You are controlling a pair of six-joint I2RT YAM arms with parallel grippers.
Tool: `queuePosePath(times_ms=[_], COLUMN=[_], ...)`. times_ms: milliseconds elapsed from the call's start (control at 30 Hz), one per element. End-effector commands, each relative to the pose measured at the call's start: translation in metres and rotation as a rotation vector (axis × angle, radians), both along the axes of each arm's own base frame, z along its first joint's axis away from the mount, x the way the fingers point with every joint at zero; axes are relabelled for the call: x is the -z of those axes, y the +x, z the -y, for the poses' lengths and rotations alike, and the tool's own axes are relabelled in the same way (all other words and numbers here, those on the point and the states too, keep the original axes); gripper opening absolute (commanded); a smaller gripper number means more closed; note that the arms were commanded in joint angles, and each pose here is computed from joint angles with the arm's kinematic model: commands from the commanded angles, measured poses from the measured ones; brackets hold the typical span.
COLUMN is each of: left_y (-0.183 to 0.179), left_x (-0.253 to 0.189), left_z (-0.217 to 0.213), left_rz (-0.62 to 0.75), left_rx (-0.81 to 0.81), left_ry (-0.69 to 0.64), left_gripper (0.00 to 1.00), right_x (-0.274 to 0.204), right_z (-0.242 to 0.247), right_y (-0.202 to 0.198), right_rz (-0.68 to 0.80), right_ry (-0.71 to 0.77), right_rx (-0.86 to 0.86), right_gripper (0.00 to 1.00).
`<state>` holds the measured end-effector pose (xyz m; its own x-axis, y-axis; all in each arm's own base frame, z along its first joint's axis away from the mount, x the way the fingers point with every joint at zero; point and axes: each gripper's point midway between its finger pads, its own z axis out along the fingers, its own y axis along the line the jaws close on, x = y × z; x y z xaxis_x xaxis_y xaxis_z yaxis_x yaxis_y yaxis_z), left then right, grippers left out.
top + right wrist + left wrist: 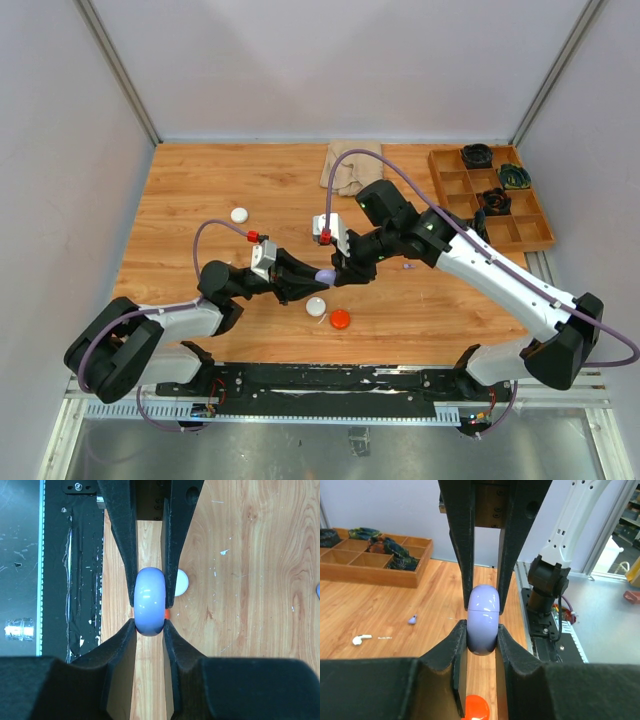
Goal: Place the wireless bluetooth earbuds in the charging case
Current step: Pick up the charging case at the center of the board.
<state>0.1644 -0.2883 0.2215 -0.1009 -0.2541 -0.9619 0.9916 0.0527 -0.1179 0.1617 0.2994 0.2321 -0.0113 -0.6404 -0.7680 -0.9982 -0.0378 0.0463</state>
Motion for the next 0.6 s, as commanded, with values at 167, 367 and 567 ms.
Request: queuePosePath(times_ms=[167, 367, 567], left_y=[0.008, 0.010, 0.007], left_x=[-0.015, -0.024, -0.032], left_z=[-0.007, -0.017, -0.022], left_rz=[0.067, 0.090, 0.120], left_rx=[-0.082, -0.152, -0.169], left_ry=[-0.072, -0.134, -0.173], left_gripper=[0.00, 0.00, 0.00], right_x=[-0.020, -0.037, -0.045], right_z=[-0.013, -0.017, -0.022], right_y=[0.006, 0.015, 0.022], right_rz=[0.086, 0.147, 0.197], right_ry=[0.053, 0.113, 0.165], right_rx=[-0.010, 0.015, 0.037], right_gripper=[0.38, 0.59, 0.67])
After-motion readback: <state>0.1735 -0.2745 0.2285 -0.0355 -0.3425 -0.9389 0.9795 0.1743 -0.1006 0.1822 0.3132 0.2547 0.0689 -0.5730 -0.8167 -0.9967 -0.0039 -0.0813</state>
